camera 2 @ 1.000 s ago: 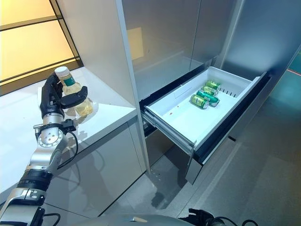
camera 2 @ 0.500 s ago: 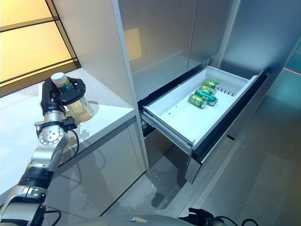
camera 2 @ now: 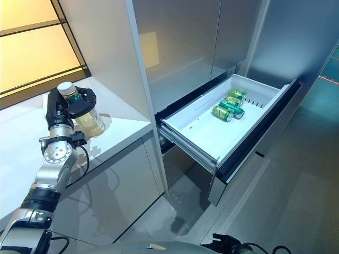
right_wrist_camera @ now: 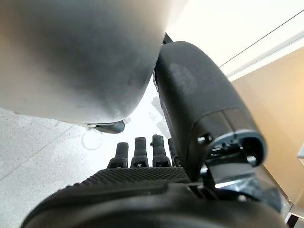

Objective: Put drinks into fridge and close the fridge

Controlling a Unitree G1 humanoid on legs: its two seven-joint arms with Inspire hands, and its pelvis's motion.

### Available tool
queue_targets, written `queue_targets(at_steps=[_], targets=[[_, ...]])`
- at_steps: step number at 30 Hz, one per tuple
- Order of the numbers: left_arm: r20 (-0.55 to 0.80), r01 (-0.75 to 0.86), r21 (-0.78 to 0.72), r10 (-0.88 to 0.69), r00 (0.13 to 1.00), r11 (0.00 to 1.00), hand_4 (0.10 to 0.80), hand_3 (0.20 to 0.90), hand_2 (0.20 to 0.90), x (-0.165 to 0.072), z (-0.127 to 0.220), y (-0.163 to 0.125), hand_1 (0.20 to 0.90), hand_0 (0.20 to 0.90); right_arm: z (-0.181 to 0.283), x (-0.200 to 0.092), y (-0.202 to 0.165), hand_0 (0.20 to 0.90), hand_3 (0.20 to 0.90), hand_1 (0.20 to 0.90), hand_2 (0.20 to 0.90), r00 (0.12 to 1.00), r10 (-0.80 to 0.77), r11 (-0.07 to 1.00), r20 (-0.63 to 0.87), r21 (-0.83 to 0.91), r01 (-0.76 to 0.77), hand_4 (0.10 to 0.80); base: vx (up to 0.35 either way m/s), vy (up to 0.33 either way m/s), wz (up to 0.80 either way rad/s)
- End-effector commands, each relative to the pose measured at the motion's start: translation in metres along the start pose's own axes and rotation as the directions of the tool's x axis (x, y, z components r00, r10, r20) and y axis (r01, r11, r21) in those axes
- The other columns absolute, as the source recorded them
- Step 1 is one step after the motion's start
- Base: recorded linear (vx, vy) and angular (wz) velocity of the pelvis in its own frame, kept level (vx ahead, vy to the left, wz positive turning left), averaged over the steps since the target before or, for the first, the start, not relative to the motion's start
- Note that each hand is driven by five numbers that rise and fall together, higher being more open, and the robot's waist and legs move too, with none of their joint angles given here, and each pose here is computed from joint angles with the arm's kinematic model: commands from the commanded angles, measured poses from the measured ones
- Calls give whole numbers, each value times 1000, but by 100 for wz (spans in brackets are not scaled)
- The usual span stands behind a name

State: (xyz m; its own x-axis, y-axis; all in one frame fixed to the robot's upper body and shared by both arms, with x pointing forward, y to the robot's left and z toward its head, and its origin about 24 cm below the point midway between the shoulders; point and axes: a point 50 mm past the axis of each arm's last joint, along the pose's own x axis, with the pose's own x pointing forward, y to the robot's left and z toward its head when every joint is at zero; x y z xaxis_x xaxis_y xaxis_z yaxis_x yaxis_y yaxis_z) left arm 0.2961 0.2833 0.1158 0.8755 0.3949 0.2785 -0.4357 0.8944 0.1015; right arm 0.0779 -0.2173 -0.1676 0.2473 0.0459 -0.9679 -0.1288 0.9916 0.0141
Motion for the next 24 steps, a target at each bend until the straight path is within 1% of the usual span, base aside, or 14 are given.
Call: queue_targets(at_steps=[1, 17, 24], targets=[[184, 1, -53, 9, 983, 999, 800, 900, 900, 19, 39, -11, 900, 900, -14, -1, 1, 900, 900, 900, 900, 998, 16, 998, -54, -61, -19, 800, 0, 0, 0], [164, 0, -65, 11, 986, 998, 800, 900, 900, 16, 34, -12, 900, 900, -16, -2, 1, 900, 900, 900, 900, 998, 14, 998, -56, -63, -18, 800, 0, 0, 0], [121, -15, -80, 24, 992, 997, 800, 900, 900, 13, 25, -12, 900, 900, -16, -2, 1, 900, 900, 900, 900, 998, 16, 998, -58, -62, -20, 800, 0, 0, 0]])
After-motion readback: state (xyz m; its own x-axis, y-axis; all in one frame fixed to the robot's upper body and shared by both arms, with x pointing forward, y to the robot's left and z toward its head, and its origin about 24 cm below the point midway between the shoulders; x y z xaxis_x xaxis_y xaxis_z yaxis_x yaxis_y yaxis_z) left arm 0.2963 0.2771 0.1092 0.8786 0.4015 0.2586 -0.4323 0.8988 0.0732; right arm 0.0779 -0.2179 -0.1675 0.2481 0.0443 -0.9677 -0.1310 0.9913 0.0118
